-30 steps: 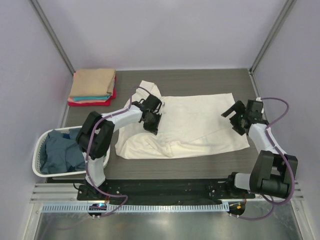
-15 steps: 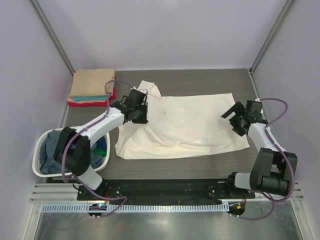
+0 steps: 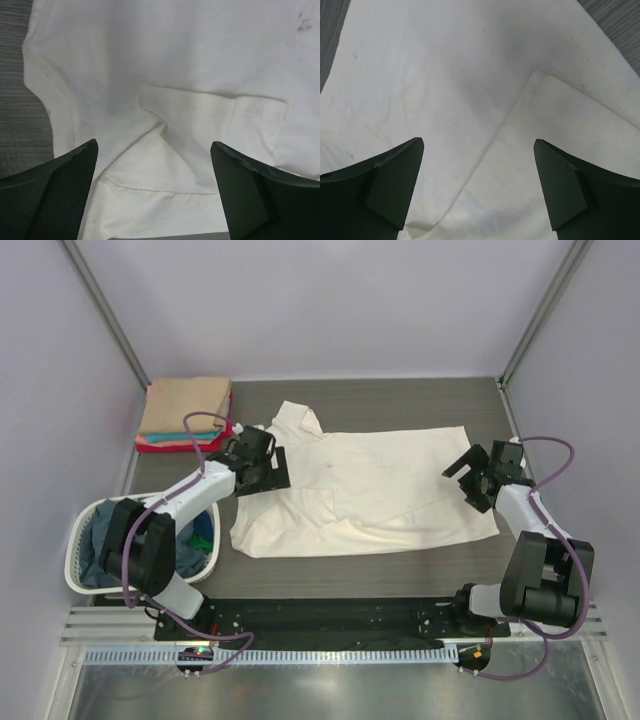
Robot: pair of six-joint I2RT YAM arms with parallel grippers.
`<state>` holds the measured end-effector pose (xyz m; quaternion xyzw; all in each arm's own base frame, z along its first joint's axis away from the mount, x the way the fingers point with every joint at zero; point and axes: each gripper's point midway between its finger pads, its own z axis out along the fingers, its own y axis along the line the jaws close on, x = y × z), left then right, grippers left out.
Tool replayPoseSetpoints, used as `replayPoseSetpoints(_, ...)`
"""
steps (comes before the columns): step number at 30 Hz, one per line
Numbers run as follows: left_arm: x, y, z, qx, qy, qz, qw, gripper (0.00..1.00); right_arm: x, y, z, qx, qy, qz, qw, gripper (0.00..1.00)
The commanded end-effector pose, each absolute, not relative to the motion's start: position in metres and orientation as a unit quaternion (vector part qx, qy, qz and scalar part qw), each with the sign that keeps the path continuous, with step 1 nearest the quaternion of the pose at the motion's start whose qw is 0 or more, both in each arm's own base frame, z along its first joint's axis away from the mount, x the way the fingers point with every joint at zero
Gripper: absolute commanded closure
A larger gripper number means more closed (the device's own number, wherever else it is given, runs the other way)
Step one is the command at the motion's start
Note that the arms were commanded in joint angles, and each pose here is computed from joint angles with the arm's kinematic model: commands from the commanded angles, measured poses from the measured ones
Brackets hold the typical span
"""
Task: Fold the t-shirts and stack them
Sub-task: Fold the tshirt
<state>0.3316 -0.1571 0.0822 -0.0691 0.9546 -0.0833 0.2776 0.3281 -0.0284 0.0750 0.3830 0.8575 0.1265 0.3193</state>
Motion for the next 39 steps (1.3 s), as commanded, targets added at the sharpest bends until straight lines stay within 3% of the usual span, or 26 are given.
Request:
replayPoseSetpoints(1, 0.343, -0.156, 0.094, -0.081, 0.946, -0.084, 0.301, 0.05, 0.341, -0.031, 0.094, 0.368, 0.849, 0.130, 0.356, 0.02)
replayPoseSetpoints(5, 0.373, -0.161, 0.119, -0.077, 0.933, -0.085, 0.342, 0.06, 0.349, -0.030, 0.107, 0.361, 0.845, 0.137, 0.370, 0.02)
replayPoseSetpoints(12, 0.473, -0.187, 0.160, -0.082, 0.914, -0.095, 0.387, 0.15, 0.355, -0.010, 0.121, 0.338, 0.846, 0.172, 0.375, 0.03)
replayPoseSetpoints(20, 0.553, -0.218, 0.102, -0.080, 0.922, -0.135, 0.354, 0.21, 0.350, 0.005, 0.144, 0.301, 0.848, 0.191, 0.393, 0.03)
replayPoseSetpoints(24, 0.591, -0.214, 0.100, -0.101, 0.908, -0.148, 0.378, 0.22, 0.349, 0.009, 0.142, 0.294, 0.852, 0.198, 0.385, 0.03)
replayPoseSetpoints(33, 0.641, -0.159, 0.104, -0.145, 0.882, -0.145, 0.424, 0.22, 0.348, 0.020, 0.131, 0.282, 0.860, 0.208, 0.371, 0.02)
replayPoseSetpoints(39, 0.660, -0.173, 0.083, -0.094, 0.882, -0.195, 0.419, 0.22, 0.351, 0.026, 0.126, 0.277, 0.864, 0.213, 0.364, 0.02)
